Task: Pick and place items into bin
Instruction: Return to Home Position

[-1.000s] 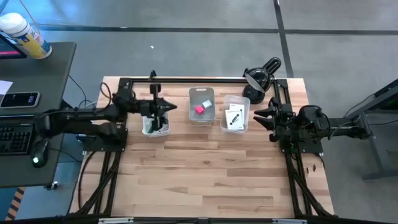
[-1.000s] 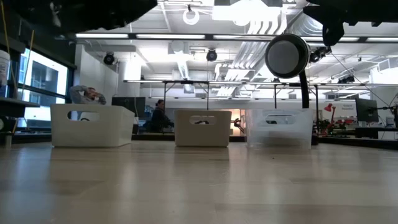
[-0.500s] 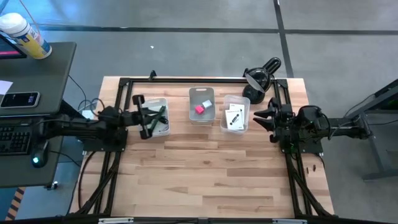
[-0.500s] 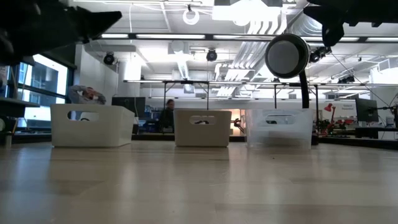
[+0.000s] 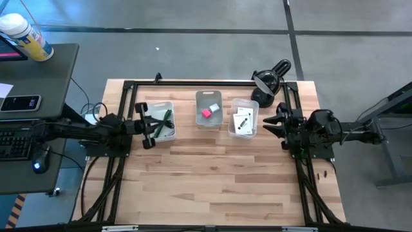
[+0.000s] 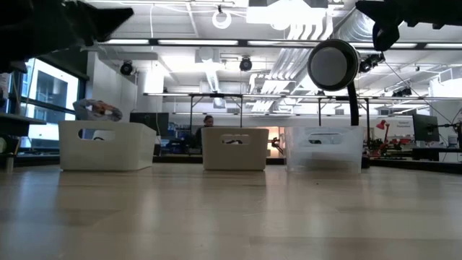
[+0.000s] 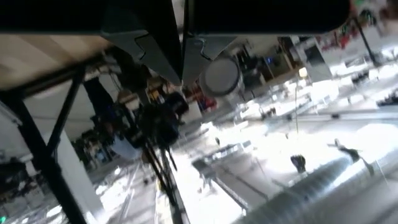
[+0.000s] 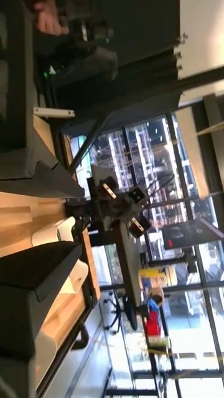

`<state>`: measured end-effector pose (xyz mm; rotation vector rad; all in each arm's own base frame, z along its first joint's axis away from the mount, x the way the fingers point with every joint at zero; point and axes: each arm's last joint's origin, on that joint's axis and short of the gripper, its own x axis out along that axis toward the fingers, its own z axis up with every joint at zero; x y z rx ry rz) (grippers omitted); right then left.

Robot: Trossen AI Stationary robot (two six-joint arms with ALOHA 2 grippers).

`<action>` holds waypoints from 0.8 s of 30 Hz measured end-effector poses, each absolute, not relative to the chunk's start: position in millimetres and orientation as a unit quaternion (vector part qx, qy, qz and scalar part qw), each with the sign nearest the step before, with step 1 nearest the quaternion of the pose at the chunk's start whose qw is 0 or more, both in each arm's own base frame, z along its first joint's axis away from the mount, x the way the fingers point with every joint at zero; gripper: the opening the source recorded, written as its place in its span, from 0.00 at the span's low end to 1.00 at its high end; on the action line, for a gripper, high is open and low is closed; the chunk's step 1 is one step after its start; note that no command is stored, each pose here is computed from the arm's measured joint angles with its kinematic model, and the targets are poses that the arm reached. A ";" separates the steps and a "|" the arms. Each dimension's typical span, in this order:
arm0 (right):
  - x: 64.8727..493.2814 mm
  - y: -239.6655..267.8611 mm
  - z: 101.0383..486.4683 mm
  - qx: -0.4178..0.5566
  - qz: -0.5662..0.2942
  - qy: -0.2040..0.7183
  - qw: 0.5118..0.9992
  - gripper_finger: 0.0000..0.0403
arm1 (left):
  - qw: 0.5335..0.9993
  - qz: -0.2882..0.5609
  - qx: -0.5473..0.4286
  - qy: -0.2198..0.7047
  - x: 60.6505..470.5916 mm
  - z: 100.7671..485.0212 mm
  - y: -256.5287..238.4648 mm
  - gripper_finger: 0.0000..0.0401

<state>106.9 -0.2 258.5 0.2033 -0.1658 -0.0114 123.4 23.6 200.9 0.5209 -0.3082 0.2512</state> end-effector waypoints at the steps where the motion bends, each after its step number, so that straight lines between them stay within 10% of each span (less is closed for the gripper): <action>1: 105.8 0.1 259.1 0.099 0.001 -0.085 0.991 0.28 | 0.944 0.122 0.260 -0.160 121.4 202.7 22.7 0.01; 24: 67.7 1.5 254.5 0.034 0.025 -0.120 0.992 0.28 | 0.936 0.091 0.273 -0.201 88.2 207.2 3.3 0.01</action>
